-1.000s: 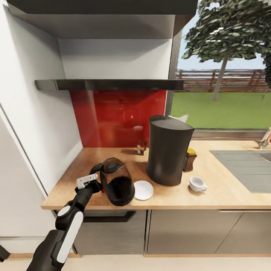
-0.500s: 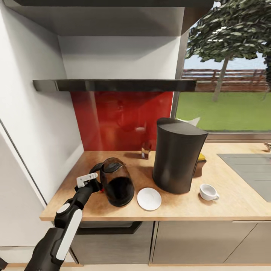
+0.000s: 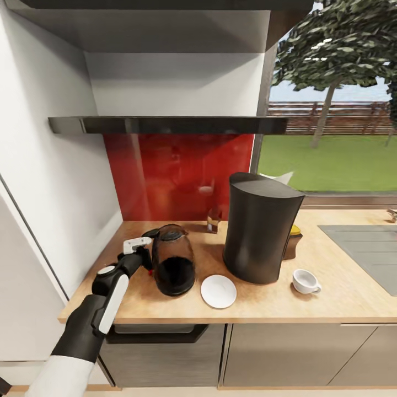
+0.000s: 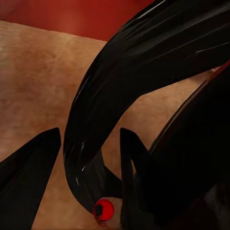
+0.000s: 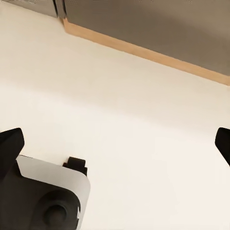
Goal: Set up a coffee station on the kitchen countertop: keep the coffee maker on the countertop, move the bottle of coffee from the kitchen shelf to the counter next to the coffee maker, place a paper coffee filter on top of the coffee maker, put the saucer next to the coffee maker with the coffee cup on the saucer, and place the electric kettle next to the coffee maker.
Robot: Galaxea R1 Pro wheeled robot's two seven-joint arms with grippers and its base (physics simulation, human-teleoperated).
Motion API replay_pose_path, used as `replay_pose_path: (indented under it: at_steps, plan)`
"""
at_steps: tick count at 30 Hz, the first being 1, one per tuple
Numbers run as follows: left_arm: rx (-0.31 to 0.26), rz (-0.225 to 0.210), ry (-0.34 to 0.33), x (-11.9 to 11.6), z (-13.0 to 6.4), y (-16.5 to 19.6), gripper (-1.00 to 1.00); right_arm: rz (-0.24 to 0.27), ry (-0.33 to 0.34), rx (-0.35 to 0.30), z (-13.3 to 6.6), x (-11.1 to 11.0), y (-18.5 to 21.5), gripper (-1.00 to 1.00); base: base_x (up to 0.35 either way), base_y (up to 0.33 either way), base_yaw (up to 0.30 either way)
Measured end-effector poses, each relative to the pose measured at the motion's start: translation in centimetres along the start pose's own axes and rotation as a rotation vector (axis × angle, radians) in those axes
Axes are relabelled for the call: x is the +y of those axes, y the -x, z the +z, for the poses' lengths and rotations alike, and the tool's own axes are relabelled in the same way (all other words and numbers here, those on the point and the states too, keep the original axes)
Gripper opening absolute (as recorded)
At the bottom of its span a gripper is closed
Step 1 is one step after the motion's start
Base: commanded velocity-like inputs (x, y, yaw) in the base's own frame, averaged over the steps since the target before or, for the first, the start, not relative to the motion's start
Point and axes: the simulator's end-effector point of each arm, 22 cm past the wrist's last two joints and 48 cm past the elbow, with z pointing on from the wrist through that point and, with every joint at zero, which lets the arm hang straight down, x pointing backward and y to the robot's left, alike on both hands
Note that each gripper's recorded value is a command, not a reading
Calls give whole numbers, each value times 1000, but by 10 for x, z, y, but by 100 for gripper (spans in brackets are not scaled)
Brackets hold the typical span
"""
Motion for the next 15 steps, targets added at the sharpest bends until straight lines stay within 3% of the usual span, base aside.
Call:
replay_pose_path:
  at_steps: [1,4,5,10,15]
  plan:
    - [-5,34,20,4,3,6,-100,0,1,1,0,0,-1,100,0,0,0]
    - [-12,62,29,2,6,22,-100,0,6,22,-1,3,-10,100,0,0,0]
    - [8,65,19,-5,7,26,-100,0,8,31,-1,4,-15,100,0,0,0]
    - [-25,81,-1,-20,8,52,-100,11,10,30,-1,7,-13,100,0,0,-21]
    - [-24,90,6,-19,9,50,-100,18,15,28,-1,12,-12,100,0,0,-238]
